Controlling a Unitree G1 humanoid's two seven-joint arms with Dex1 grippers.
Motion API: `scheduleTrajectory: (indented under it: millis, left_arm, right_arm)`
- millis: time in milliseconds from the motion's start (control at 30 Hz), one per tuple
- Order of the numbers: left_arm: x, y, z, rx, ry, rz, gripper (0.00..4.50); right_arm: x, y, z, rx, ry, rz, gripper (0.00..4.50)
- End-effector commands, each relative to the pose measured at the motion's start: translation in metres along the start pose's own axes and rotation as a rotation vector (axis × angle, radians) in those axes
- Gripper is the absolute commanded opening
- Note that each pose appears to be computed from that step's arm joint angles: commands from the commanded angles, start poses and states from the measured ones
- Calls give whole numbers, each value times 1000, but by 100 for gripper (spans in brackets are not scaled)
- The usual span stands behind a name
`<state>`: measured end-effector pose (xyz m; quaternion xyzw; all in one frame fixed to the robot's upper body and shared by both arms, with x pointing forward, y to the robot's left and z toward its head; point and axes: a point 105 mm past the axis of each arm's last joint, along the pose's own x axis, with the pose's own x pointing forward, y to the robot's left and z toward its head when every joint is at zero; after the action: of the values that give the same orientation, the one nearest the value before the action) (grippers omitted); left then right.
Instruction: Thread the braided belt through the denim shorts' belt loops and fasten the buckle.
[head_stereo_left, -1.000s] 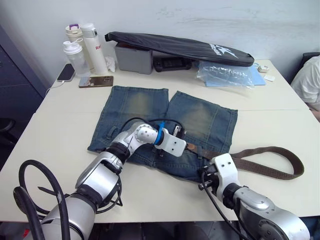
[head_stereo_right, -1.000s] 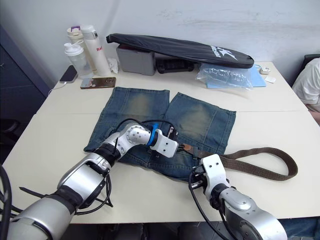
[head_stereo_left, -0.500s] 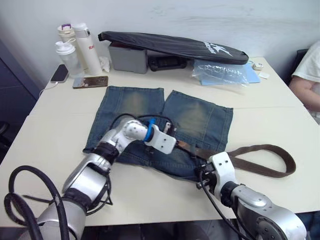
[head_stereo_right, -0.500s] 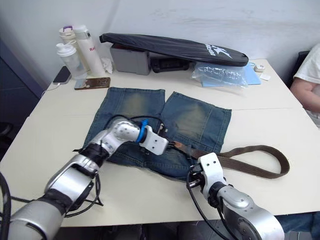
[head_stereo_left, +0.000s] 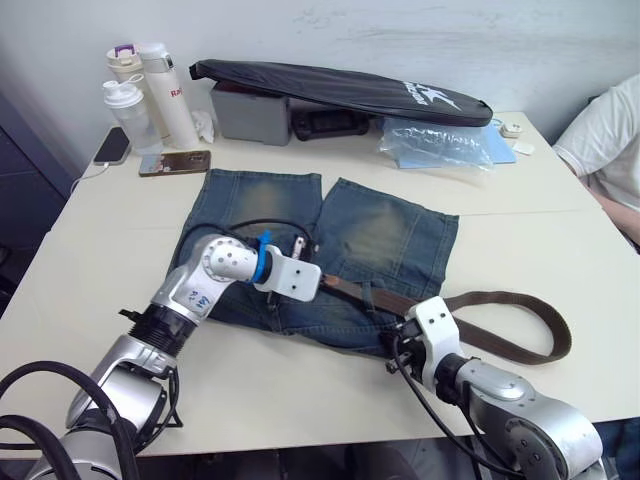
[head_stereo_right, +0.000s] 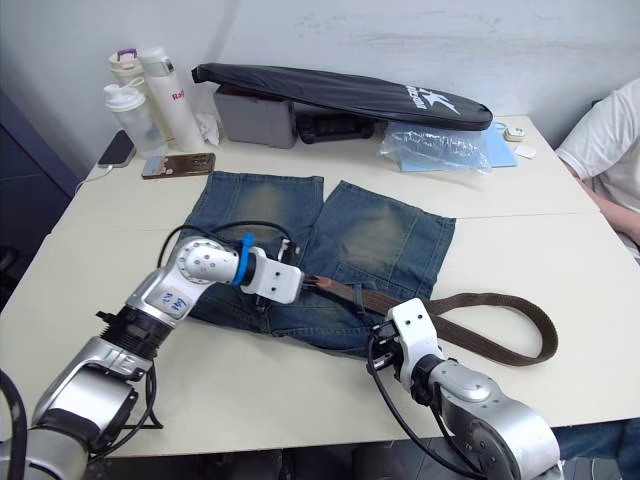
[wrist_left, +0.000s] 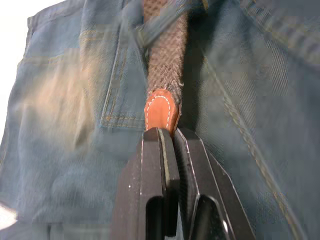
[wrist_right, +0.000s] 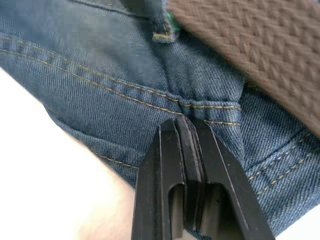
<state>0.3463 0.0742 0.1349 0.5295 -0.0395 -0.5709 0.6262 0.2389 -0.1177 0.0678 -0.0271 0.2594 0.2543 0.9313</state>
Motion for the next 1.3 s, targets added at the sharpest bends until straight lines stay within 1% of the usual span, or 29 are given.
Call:
scheduleTrajectory:
  millis: [33,100,167,333,467,700,900,1067,1100,1167,1233,1267,1300]
  left_arm:
    - [-2,12,28,100,-77,70,3]
    - [1,8,35,188,-85,58,3]
    - [1,3,31,212,-56,34,3]
    - [-13,-11,12,128,14,-3,3]
    - [-20,-15,9,81,35,-7,3]
    - [-29,-25,11,3,60,-21,3]
    - [-38,-25,-4,-63,129,-2,3]
    - [-41,-23,-7,-98,138,23,3]
    - [-41,-24,-7,-116,127,24,3]
    - [-39,-23,-1,-184,74,41,3]
    - [-40,-21,2,-279,41,56,85]
    - [-41,-20,1,-307,40,55,108]
    - [-43,-18,1,-350,28,58,145]
  right_arm:
    - [7,-10,-25,24,116,-40,0]
    - [8,-10,-24,23,115,-36,0]
    - [8,-10,-24,23,115,-35,0]
    - [7,-10,-26,24,119,-36,0]
    - [7,-9,-27,27,120,-35,0]
    - [9,-9,-26,22,125,-25,0]
    - [9,-10,-25,13,129,-13,0]
    - [8,-10,-25,10,132,-7,0]
    - [8,-10,-25,9,132,-6,0]
    - [8,-10,-25,7,132,-4,0]
    - [7,-10,-23,3,129,-1,0]
    - [7,-11,-22,0,127,-1,0]
    - [5,-13,-20,-3,122,-1,0]
